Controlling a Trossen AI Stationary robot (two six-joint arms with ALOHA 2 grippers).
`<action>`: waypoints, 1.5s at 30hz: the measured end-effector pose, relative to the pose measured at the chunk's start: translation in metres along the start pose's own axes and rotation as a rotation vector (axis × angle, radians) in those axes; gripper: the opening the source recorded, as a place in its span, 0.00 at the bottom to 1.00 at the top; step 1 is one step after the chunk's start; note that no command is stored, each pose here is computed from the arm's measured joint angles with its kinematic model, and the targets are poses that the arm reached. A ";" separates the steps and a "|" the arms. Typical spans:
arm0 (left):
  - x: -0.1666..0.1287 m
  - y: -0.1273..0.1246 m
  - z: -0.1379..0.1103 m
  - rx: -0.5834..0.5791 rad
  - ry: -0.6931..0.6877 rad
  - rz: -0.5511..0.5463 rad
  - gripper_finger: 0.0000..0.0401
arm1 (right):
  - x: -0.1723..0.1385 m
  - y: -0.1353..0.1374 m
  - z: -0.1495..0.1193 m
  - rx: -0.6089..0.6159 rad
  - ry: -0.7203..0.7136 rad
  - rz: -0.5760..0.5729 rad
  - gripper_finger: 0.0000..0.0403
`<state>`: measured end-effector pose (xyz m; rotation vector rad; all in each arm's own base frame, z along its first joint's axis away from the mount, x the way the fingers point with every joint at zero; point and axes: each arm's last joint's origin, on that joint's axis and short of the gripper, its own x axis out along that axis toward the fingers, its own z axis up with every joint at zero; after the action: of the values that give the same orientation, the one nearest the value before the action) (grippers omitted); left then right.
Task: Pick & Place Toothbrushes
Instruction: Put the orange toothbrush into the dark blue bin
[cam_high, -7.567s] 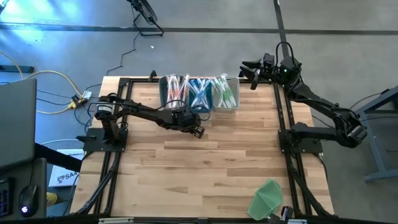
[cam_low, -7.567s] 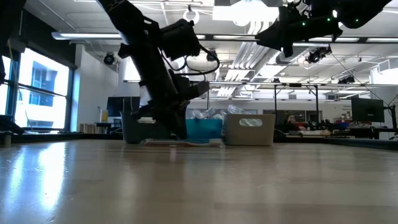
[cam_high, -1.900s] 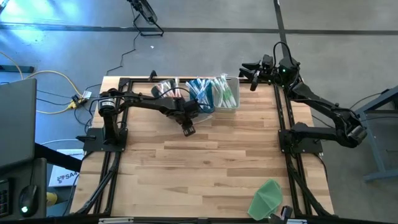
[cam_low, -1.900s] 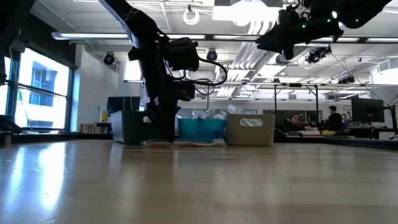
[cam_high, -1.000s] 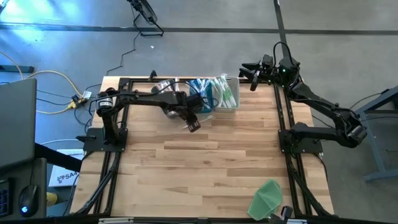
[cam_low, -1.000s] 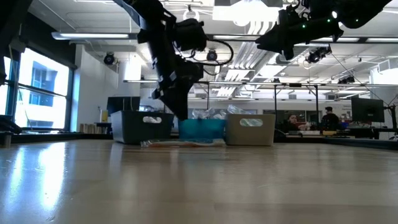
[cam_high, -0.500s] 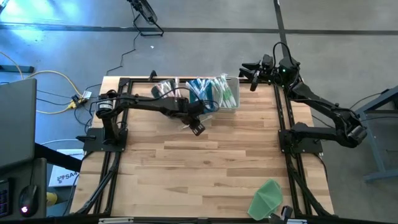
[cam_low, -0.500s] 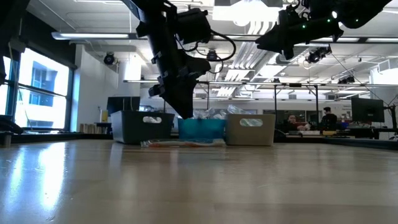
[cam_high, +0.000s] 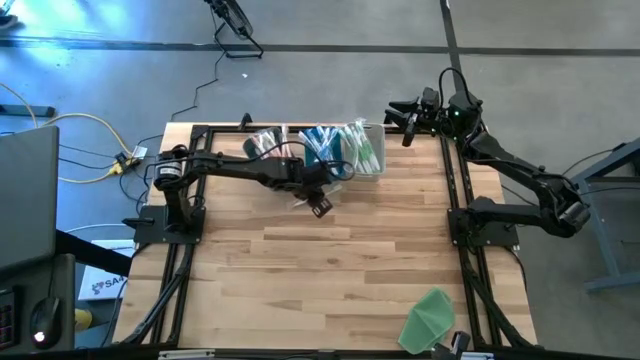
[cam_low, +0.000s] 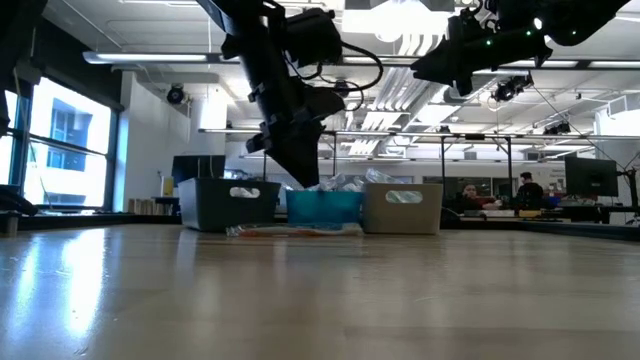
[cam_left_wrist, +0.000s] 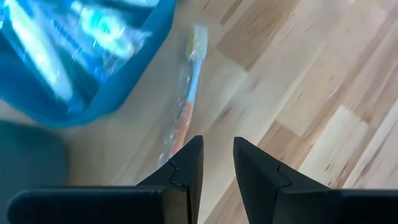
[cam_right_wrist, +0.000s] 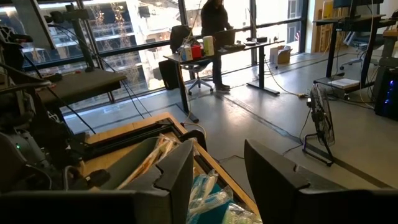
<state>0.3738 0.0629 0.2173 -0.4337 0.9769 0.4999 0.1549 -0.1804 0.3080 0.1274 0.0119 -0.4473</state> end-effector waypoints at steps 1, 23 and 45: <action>0.000 -0.001 0.001 0.009 -0.009 -0.007 0.21 | 0.000 0.000 0.000 0.000 0.000 0.000 0.34; 0.017 0.003 0.002 -0.052 0.033 -0.027 0.21 | 0.000 0.000 0.000 0.000 0.000 0.000 0.34; 0.032 0.007 -0.008 0.016 0.130 0.041 0.21 | 0.000 0.000 0.000 0.001 0.001 -0.001 0.34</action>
<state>0.3790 0.0703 0.1848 -0.4362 1.1158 0.5051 0.1548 -0.1805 0.3078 0.1285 0.0132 -0.4481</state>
